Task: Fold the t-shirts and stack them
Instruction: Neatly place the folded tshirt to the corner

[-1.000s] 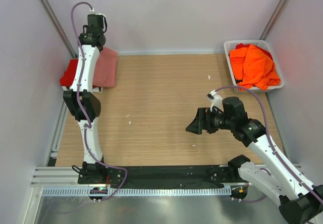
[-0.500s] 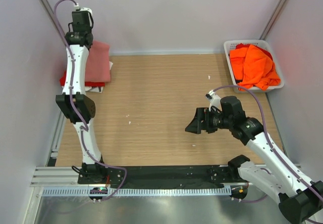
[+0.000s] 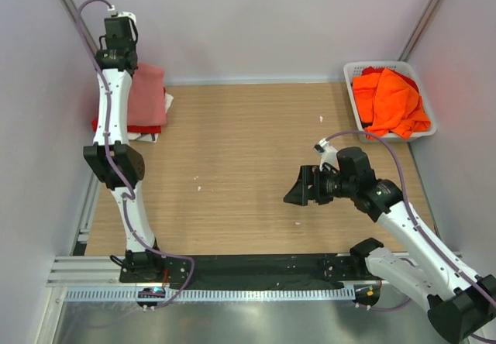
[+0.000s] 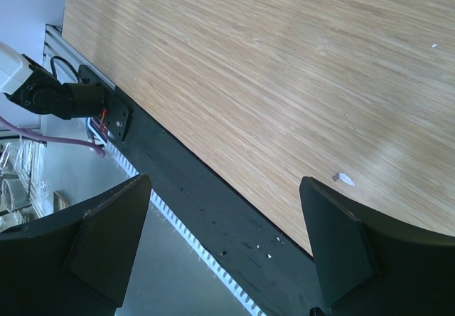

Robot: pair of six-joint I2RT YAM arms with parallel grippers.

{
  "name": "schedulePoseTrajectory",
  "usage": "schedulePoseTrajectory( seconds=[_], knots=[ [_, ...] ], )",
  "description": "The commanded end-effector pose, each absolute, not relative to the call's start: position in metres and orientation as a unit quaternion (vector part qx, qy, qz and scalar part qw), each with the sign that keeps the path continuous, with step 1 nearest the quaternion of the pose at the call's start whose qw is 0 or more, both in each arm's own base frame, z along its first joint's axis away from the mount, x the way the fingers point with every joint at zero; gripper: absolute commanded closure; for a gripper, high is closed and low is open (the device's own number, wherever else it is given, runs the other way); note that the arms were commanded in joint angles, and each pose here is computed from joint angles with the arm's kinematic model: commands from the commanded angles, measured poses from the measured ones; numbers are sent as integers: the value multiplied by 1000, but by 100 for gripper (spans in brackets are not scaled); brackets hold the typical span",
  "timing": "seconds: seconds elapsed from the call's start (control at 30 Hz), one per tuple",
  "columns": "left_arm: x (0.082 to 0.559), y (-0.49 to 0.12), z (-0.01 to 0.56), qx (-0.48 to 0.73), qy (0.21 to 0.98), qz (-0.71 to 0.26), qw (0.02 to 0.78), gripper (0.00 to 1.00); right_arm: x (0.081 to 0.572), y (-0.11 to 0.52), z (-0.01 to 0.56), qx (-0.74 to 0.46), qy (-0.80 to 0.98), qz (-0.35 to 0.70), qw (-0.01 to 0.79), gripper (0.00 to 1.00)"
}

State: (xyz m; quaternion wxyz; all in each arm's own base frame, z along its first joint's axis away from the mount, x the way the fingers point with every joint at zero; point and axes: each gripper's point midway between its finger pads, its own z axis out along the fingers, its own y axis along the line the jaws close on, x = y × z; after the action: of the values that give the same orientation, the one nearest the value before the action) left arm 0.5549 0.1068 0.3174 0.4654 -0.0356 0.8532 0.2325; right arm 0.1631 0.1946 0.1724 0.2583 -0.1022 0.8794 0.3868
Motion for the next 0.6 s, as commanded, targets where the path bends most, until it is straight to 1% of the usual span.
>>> schedulePoseTrajectory(
  seconds=[0.0,0.2,0.37,0.47,0.57],
  knots=[
    [576,109,329,-45,832,232,502,96,168,198,180,-113,871,391,276,8],
    [591,123,303,-55,839,229,491,96,169,198,176,-111,876,387,267,8],
    [610,136,315,-49,810,256,526,95,172,196,168,-102,887,372,255,8],
    [622,151,306,-52,803,260,534,94,171,193,161,-92,899,359,232,8],
    [632,165,283,-59,810,245,530,92,170,192,157,-73,905,355,223,8]
  ],
)
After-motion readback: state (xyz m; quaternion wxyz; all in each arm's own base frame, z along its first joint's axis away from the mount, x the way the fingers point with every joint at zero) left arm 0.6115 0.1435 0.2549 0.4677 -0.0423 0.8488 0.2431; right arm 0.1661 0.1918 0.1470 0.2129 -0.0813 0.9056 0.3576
